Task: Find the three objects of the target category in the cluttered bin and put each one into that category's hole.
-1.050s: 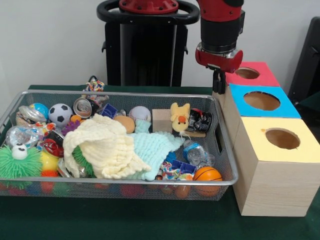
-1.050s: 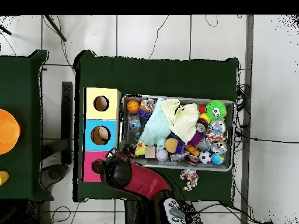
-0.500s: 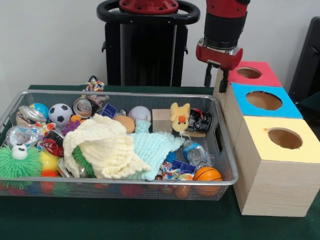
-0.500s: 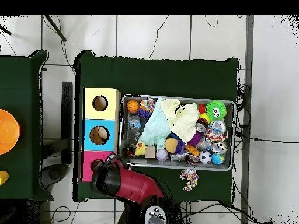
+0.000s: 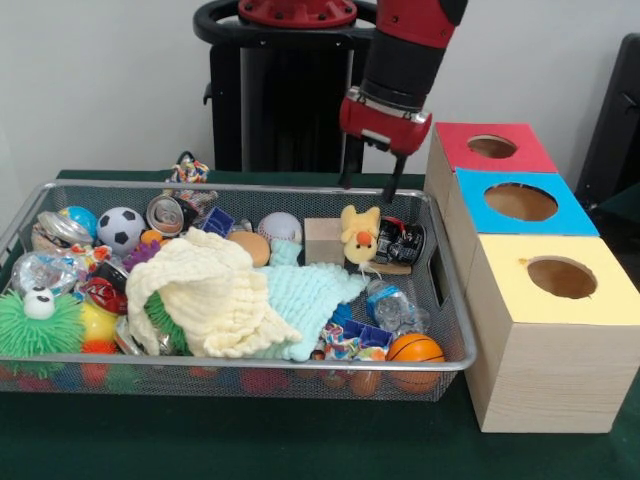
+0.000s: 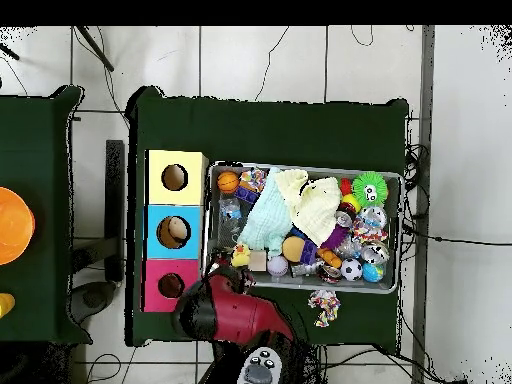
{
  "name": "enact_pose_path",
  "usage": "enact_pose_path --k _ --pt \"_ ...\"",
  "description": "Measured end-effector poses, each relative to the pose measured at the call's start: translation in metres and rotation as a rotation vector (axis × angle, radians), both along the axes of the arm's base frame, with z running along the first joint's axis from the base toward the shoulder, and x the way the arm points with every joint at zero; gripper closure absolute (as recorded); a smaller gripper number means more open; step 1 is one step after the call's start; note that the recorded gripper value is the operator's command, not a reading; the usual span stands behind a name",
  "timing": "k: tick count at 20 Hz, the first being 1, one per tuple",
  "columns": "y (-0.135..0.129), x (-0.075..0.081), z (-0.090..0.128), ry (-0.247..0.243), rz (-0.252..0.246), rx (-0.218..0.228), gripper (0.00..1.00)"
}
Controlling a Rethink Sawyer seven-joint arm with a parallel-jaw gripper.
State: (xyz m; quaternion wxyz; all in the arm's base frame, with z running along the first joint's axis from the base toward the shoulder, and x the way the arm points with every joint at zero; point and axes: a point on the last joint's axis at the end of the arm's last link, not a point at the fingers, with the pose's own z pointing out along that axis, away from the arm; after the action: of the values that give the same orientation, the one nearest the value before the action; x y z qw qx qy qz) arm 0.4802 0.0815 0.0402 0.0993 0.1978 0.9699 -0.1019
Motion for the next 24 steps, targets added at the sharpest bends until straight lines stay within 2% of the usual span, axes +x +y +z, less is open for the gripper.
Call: enact_pose_path --k 6,10,20,24 --pt "-0.03 0.025 -0.01 -0.151 0.092 -0.092 0.0" --pt "-0.033 0.034 -0.016 -0.196 0.125 -0.106 0.0" --pt "-0.031 0.03 -0.026 -0.188 0.137 -0.108 0.0" --pt "-0.026 0.029 -0.028 -0.184 0.131 -0.086 0.0"
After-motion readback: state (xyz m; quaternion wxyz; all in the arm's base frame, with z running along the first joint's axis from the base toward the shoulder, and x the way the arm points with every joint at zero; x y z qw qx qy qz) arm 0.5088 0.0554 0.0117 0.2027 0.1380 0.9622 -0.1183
